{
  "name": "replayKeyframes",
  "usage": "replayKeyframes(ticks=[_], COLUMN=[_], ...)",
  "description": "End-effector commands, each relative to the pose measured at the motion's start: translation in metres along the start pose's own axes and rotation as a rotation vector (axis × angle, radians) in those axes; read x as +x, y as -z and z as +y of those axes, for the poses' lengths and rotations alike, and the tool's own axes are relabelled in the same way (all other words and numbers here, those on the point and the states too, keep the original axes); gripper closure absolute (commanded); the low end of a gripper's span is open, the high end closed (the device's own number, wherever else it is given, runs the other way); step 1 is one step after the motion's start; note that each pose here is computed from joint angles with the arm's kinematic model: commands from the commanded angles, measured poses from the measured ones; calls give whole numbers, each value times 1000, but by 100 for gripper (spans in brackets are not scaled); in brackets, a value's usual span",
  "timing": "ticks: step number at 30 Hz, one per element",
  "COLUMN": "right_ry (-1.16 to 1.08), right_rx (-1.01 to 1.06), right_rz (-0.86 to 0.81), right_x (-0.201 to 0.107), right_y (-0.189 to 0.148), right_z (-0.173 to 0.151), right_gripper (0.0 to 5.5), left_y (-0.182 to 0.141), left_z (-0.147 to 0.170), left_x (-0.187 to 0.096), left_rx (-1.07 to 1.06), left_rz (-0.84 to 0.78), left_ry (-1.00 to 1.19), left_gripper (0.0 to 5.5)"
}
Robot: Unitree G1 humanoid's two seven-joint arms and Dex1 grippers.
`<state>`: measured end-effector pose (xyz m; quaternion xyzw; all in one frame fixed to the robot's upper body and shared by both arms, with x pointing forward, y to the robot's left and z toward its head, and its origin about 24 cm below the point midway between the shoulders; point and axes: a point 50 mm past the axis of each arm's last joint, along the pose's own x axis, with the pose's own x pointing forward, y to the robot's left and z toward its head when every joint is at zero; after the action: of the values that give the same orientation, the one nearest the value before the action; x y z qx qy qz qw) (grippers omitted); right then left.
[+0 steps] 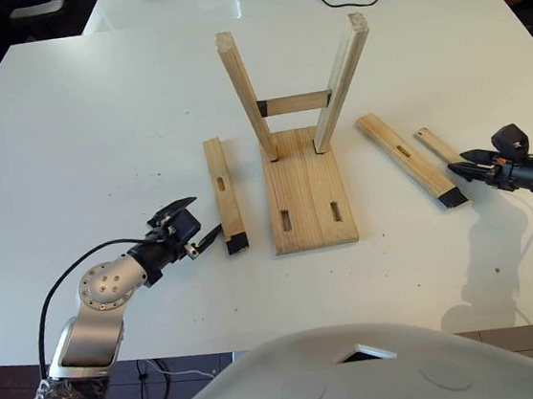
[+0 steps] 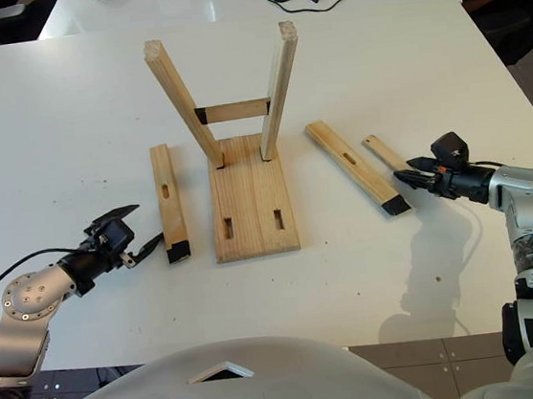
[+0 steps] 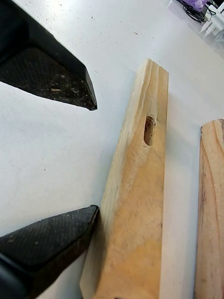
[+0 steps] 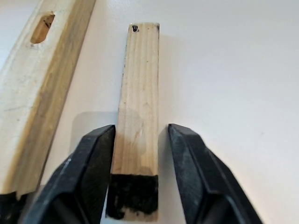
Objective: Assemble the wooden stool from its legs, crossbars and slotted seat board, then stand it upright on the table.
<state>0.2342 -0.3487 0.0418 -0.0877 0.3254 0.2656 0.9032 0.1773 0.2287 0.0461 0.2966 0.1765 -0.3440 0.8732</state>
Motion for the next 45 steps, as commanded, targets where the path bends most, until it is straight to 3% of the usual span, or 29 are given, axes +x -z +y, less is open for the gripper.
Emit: replayKeyframes(ticks=[1, 4, 7, 11, 16, 19, 23, 29, 42, 45], right_ry=[9, 28, 29, -69, -463, -694, -911, -1089, -1160, -1146], right_rx=[27, 31, 51, 56, 21, -37, -114, -155, -228, -232], right_rz=[22, -12, -105, -398, -784, -883, -862, -825, -722, -723], right_x=[2, 3, 0, -16, -48, -65, -60, -44, -23, -19], right_y=[8, 1, -17, -77, -166, -194, -209, -226, -216, -216], right_z=[0, -3, -6, -1, 55, 94, 132, 161, 168, 165], right_gripper=[411, 422, 422, 422, 422, 422, 422, 422, 422, 422], left_y=[10, 2, -26, -83, -158, -191, -220, -235, -235, -233], left_z=[10, 22, 41, 65, 72, 69, 59, 46, 36, 37], left_x=[-8, -13, -18, -31, -39, -45, -46, -43, -40, -40], left_rx=[9, 19, -45, -164, -283, -302, -313, -348, -303, -295], left_rz=[76, 52, -80, -350, -701, -845, -932, -961, -934, -930], left_ry=[-3, -27, -72, -100, -13, 106, 291, 465, 597, 598], left_gripper=[169, 169, 169, 169, 169, 211, 260, 264, 264, 314])
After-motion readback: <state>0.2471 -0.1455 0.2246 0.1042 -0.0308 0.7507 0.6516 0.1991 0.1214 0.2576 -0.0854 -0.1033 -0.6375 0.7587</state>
